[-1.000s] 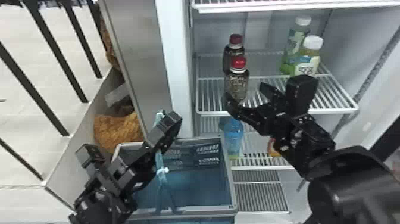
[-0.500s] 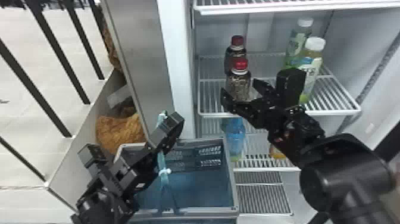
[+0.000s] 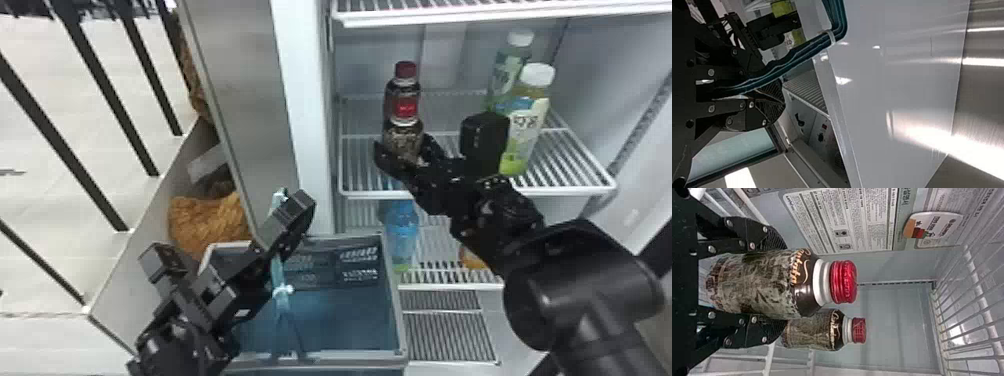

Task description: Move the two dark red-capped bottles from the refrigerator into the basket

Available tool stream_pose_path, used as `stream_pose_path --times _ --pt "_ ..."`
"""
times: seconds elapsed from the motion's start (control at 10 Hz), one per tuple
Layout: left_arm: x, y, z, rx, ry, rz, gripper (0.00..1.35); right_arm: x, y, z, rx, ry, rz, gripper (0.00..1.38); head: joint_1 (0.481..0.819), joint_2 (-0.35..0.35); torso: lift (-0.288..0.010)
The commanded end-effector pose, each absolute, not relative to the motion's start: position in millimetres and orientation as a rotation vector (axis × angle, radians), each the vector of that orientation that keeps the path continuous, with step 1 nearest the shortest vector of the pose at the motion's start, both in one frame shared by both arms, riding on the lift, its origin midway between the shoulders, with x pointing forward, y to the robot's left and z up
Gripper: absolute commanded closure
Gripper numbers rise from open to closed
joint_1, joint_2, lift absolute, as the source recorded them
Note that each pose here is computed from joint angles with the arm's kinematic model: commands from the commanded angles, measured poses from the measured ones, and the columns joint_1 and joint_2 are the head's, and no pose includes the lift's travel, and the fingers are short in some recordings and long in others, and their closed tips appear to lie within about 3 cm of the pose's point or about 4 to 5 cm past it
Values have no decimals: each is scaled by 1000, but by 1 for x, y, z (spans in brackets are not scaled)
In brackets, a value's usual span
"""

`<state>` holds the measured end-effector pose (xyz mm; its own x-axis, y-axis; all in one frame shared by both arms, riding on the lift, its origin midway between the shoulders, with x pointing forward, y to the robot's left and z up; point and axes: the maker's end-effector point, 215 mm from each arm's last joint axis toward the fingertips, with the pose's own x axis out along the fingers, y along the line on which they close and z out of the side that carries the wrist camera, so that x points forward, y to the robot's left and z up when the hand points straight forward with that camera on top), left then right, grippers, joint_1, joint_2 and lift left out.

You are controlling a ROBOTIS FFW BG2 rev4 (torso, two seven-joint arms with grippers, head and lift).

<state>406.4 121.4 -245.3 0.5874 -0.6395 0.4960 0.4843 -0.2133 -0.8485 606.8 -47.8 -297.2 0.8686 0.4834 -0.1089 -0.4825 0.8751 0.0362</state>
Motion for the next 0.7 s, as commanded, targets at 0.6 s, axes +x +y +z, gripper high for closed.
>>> stream_pose_path --times 0.6 --pt "406 120 -246 -1462 142 -1033 1197 556 -73 -272 24 90 489 1283 693 53 -34"
